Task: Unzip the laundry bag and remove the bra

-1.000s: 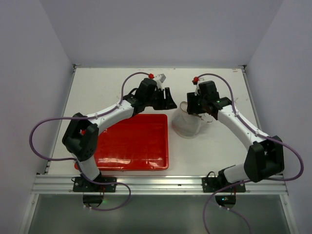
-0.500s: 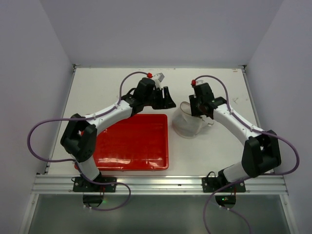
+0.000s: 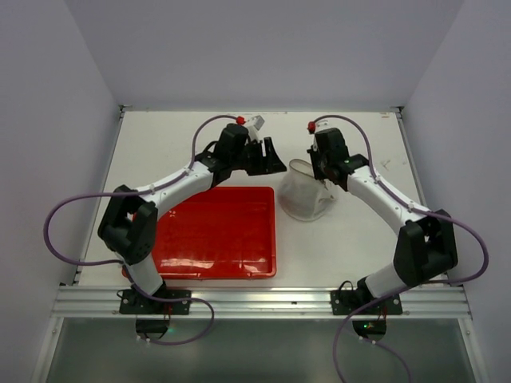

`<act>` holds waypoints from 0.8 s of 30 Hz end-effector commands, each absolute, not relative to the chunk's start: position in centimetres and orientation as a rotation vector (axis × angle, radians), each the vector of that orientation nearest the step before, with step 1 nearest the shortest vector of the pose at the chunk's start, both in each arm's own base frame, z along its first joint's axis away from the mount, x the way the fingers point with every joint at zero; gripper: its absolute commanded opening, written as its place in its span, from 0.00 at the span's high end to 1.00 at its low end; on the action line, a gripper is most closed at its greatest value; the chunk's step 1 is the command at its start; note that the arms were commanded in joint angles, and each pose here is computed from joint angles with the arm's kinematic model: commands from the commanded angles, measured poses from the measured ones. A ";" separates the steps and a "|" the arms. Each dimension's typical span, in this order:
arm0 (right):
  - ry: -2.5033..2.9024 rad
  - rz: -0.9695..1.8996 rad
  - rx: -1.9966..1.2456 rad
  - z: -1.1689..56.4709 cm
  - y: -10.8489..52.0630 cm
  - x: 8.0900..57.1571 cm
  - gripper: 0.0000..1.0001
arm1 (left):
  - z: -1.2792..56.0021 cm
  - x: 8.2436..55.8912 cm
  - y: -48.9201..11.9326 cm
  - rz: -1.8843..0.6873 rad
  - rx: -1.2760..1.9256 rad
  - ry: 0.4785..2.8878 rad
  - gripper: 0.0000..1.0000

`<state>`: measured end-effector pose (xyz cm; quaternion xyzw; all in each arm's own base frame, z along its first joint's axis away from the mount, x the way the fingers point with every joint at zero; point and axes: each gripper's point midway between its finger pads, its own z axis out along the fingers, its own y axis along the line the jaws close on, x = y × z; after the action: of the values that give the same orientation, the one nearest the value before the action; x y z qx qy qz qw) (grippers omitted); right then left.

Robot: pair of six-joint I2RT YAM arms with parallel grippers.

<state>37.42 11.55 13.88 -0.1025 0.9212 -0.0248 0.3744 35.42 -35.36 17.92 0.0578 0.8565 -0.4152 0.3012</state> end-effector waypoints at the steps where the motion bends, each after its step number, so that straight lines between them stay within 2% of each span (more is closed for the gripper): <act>1: 2.113 -0.019 -0.339 19.0 13.3 40.2 1.00 | 20.1 36.9 -35.4 -1.124 0.151 2.217 0.36; 10: 1.604 0.111 -0.462 25.9 15.2 38.9 1.00 | 18.3 40.6 -34.4 -1.107 0.105 2.254 0.32; 11: 1.603 0.099 -0.460 24.6 14.8 38.5 1.00 | 18.2 41.0 -34.4 -1.100 0.109 2.254 0.32; 15: 1.551 0.088 -0.427 25.1 14.6 38.9 1.00 | 16.7 43.2 -34.3 -1.019 0.113 2.298 0.31; 24: 1.369 0.126 -0.442 28.4 16.4 40.6 1.00 | 17.1 45.1 -35.4 -1.077 0.143 2.293 0.27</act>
<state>39.64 15.39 23.02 -0.1984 0.6979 0.0521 0.6862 44.37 -35.40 15.28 0.0363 0.8720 -0.3929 0.2897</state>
